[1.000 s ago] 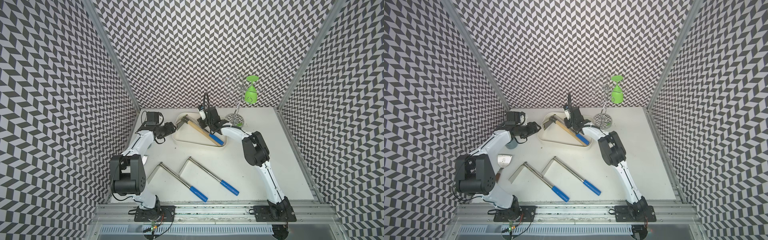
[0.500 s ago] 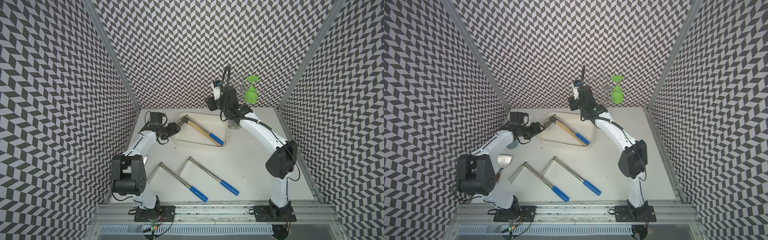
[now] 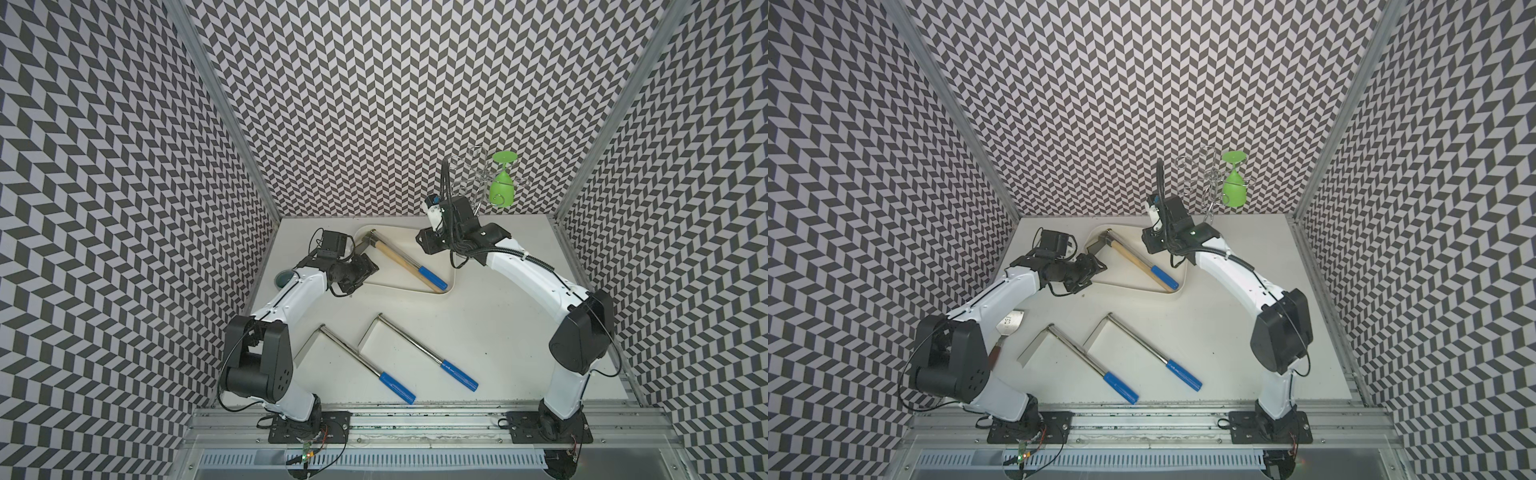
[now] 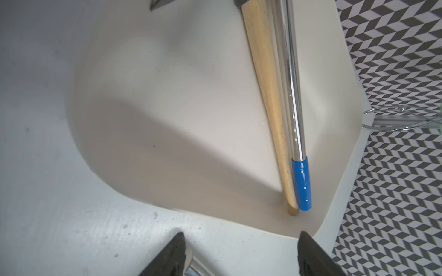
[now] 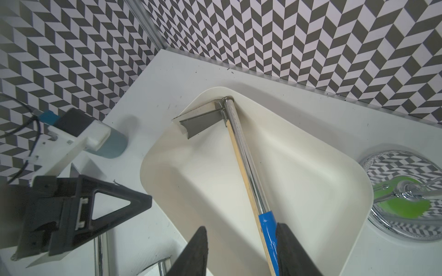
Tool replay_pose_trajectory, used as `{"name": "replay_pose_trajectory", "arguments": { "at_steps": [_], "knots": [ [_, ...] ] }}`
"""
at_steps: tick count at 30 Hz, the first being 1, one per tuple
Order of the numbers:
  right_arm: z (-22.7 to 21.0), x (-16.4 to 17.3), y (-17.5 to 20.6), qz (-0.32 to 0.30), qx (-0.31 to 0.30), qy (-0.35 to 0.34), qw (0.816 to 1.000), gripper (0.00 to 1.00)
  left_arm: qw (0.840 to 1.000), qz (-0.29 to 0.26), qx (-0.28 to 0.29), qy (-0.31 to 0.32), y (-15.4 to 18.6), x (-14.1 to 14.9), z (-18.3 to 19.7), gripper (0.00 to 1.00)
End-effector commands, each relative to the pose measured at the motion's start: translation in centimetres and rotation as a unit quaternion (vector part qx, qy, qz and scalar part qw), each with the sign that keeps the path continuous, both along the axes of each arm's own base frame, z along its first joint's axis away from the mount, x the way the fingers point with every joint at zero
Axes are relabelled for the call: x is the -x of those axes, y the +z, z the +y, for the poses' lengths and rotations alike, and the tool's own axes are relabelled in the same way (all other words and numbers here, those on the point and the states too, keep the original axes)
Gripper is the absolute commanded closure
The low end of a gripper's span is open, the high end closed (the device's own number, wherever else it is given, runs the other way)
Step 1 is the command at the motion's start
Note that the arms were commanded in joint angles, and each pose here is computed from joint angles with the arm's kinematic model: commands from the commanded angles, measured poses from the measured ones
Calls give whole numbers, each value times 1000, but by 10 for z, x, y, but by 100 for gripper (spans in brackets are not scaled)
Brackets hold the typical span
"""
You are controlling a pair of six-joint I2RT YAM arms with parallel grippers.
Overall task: Put the small hoe into the storage box
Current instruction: Adjust the storage box at the center of the board.
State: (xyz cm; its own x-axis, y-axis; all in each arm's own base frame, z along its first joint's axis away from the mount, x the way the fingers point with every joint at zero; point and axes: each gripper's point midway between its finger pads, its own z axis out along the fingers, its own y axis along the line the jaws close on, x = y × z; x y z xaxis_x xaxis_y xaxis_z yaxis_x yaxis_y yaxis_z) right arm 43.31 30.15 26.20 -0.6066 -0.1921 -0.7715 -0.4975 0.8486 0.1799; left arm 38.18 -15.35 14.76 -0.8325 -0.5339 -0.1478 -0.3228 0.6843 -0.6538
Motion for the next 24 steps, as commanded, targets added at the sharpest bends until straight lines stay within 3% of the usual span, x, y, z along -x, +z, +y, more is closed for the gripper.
{"name": "replay_pose_trajectory", "arguments": {
  "at_steps": [1, 7, 15, 18, 21, 22, 24],
  "knots": [
    [-9, 11, 50, -51, -29, -2, 998, 52, 994, 63, 76, 40, 3, 2, -34, 26],
    [-23, 24, 61, -72, -23, -7, 997, 52, 979, 172, 77, 82, -38, 13, -67, 26],
    [-38, 42, 56, -80, -13, -7, 997, 51, 967, 203, 78, 134, -62, -6, -87, 27],
    [-40, 47, 56, -81, -14, -4, 997, 51, 968, 200, 76, 134, -70, -17, -97, 42],
    [-42, 51, 53, -80, -13, -1, 997, 51, 969, 204, 73, 116, -80, -18, -106, 74],
    [-42, 52, 54, -81, -13, 0, 997, 51, 970, 208, 68, 110, -84, -16, -107, 77],
    [-43, 53, 54, -84, -11, 1, 996, 51, 971, 212, 56, 94, -90, -9, -104, 93]
  ]
}}
